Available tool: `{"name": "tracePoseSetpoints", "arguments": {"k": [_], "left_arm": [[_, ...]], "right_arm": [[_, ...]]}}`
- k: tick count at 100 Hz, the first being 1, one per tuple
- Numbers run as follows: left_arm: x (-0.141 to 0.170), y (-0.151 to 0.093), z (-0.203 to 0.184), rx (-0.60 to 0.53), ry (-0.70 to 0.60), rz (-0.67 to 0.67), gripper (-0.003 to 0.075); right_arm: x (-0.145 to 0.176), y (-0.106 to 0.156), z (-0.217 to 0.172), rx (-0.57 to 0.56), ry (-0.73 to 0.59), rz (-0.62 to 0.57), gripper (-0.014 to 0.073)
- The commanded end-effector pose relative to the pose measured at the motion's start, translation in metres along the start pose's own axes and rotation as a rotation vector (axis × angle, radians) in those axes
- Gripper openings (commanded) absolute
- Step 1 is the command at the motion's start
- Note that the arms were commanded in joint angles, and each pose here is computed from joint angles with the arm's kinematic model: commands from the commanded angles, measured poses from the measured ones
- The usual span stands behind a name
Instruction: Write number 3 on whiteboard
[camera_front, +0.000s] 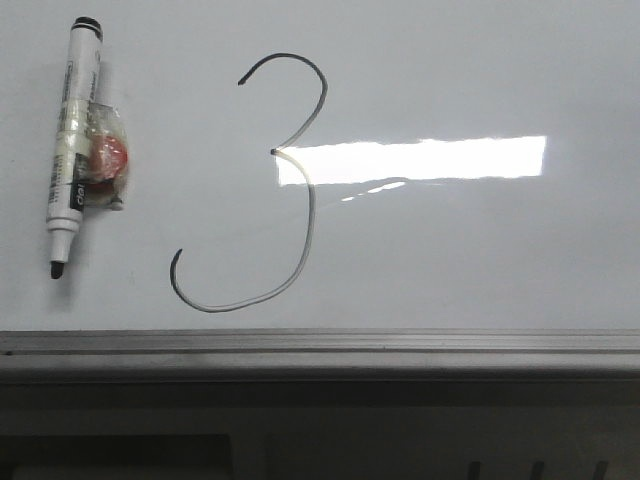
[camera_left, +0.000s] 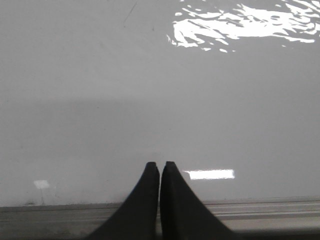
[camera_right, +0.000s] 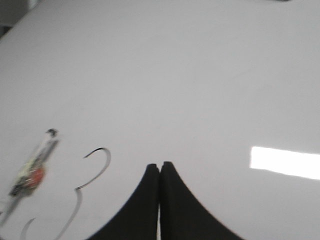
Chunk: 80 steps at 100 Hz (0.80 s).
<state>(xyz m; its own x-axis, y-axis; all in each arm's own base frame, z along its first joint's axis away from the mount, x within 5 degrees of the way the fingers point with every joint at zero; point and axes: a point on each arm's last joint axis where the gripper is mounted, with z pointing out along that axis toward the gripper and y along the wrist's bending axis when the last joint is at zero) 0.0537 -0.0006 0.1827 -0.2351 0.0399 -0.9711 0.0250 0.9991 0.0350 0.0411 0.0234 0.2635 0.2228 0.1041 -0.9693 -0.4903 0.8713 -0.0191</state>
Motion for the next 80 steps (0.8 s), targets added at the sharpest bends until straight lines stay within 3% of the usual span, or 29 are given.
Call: {"name": "tracePoseSetpoints", "arguments": {"k": [1, 17, 37, 56, 75, 80], "left_arm": [[0.003, 0.0, 0.001, 0.0, -0.065, -0.016, -0.002], [0.003, 0.0, 0.001, 0.0, -0.065, -0.016, -0.002], [0.003, 0.0, 0.001, 0.0, -0.065, -0.016, -0.002], [0.003, 0.0, 0.001, 0.0, -0.065, -0.016, -0.002], [0.003, 0.0, 0.001, 0.0, -0.065, -0.016, -0.002], [0.003, 0.0, 0.001, 0.0, -0.065, -0.016, -0.002]], "right_arm": [[-0.001, -0.007, 0.001, 0.135, -0.13, -0.028, -0.0064], [0.026, -0.018, -0.002, 0.335, -0.028, -0.075, -0.0064], [0.047, -0.026, -0.007, 0.472, 0.039, -0.096, -0.0064], [0.062, -0.033, -0.019, 0.65, 0.213, -0.076, -0.0064], [0.086, -0.032, -0.028, 0.679, 0.48, 0.015, -0.0064], [0.085, -0.032, -0.027, 0.679, 0.474, 0.013, -0.0064]]}}
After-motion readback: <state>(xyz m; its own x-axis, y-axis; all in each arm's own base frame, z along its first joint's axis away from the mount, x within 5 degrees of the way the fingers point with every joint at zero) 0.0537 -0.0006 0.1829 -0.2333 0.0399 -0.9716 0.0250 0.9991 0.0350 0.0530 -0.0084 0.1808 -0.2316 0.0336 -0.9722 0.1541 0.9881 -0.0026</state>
